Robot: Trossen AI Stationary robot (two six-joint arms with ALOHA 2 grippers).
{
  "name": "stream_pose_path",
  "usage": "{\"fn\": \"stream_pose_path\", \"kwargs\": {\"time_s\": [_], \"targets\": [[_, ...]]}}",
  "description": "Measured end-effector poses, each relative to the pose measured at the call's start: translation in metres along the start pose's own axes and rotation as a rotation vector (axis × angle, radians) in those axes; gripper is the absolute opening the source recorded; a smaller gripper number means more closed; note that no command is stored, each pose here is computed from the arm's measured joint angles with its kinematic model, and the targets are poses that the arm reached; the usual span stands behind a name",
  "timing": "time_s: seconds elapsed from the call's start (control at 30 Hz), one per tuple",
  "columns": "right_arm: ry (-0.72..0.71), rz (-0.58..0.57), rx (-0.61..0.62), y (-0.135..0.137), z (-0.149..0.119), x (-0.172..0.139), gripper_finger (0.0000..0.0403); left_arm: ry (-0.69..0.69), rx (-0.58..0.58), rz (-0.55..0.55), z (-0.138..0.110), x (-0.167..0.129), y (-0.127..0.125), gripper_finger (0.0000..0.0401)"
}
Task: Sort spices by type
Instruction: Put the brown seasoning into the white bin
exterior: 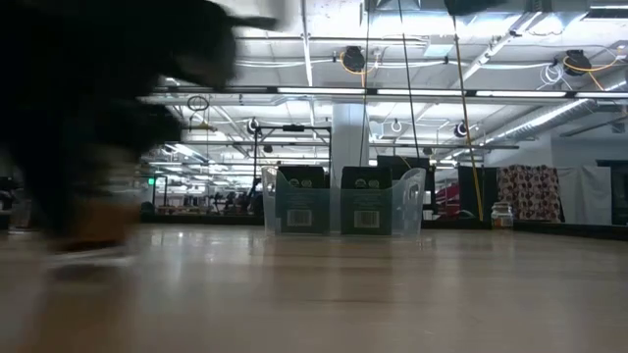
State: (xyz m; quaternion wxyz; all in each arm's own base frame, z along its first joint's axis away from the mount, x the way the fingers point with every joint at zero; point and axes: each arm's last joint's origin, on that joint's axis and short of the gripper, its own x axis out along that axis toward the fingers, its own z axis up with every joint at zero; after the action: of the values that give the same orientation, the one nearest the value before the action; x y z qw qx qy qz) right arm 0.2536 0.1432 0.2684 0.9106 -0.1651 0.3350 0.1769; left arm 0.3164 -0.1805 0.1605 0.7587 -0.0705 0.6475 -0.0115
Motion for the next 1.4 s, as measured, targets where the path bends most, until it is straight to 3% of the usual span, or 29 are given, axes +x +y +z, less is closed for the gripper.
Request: {"fn": "stream_pose_path", "kwargs": {"time_s": [0.2, 0.37, 0.53, 0.77, 1.0, 1.4], "targets": [[0.041, 0.002, 0.042, 0.001, -0.028, 0.006, 0.021, -0.13, 0.064, -0.056, 0.05, -0.017, 0.045, 0.0204], [-0.098, -0.048, 0.147, -0.01, -0.06, 0.003, 0.021, -0.228, 0.109, -0.05, 0.081, -0.034, 0.07, 0.0204], [-0.199, -0.094, 0.215, -0.02, -0.084, -0.002, 0.021, -0.248, 0.168, -0.043, 0.113, -0.028, 0.078, 0.0205], [-0.164, -0.109, 0.259, -0.024, -0.096, -0.003, 0.021, -0.242, 0.242, -0.039, 0.153, -0.014, 0.072, 0.0205], [-0.12, -0.103, 0.267, -0.023, -0.1, -0.002, 0.021, -0.179, 0.24, -0.043, 0.168, 0.006, 0.069, 0.0205], [-0.114, -0.108, 0.288, -0.023, -0.101, -0.001, 0.021, -0.152, 0.229, -0.034, 0.166, 0.005, 0.069, 0.0205]]}}
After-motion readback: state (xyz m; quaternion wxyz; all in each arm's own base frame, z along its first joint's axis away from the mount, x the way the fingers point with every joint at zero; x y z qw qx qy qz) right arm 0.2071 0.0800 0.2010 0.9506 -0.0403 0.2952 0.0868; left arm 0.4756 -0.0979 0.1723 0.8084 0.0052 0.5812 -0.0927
